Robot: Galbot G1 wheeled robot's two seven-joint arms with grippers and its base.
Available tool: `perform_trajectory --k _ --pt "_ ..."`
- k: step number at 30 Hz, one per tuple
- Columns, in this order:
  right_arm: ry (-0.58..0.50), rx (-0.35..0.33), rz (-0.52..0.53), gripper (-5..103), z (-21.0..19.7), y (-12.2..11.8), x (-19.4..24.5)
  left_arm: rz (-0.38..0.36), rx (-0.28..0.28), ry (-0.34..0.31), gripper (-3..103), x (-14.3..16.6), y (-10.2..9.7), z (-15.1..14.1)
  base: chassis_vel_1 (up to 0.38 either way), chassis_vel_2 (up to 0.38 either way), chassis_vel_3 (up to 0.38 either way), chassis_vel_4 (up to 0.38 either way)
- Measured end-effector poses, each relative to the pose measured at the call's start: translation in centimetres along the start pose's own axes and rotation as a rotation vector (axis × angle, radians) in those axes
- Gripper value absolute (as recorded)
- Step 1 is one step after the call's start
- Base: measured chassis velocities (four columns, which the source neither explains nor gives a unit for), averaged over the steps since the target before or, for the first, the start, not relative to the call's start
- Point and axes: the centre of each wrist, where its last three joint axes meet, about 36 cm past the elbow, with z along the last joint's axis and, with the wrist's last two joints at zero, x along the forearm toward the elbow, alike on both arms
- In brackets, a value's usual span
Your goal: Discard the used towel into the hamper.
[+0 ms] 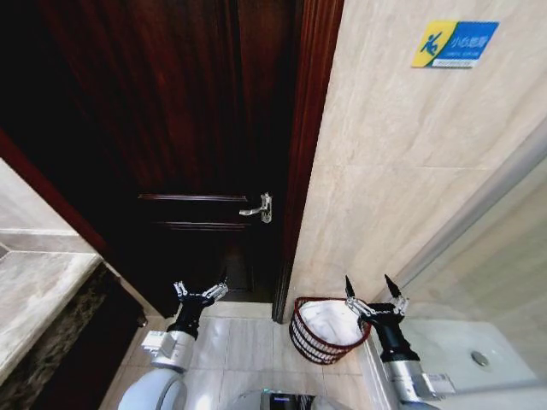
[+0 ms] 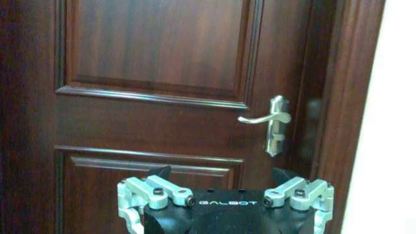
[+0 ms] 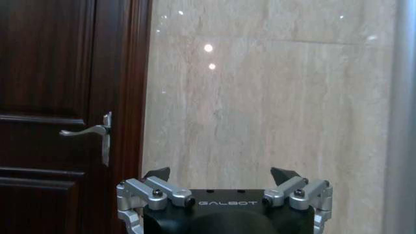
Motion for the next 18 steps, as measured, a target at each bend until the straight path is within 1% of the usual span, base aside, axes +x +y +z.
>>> perform_trajectory --k 9,18 --pt "0.000 0.000 0.000 100 0.00 0.00 0.00 0.000 0.000 0.000 100 0.00 0.00 0.00 0.253 -0.249 -0.242 0.236" --pt "0.000 0.000 0.000 100 0.00 0.00 0.00 0.000 0.000 0.000 100 0.01 0.00 0.00 0.330 -0.324 -0.315 0.322"
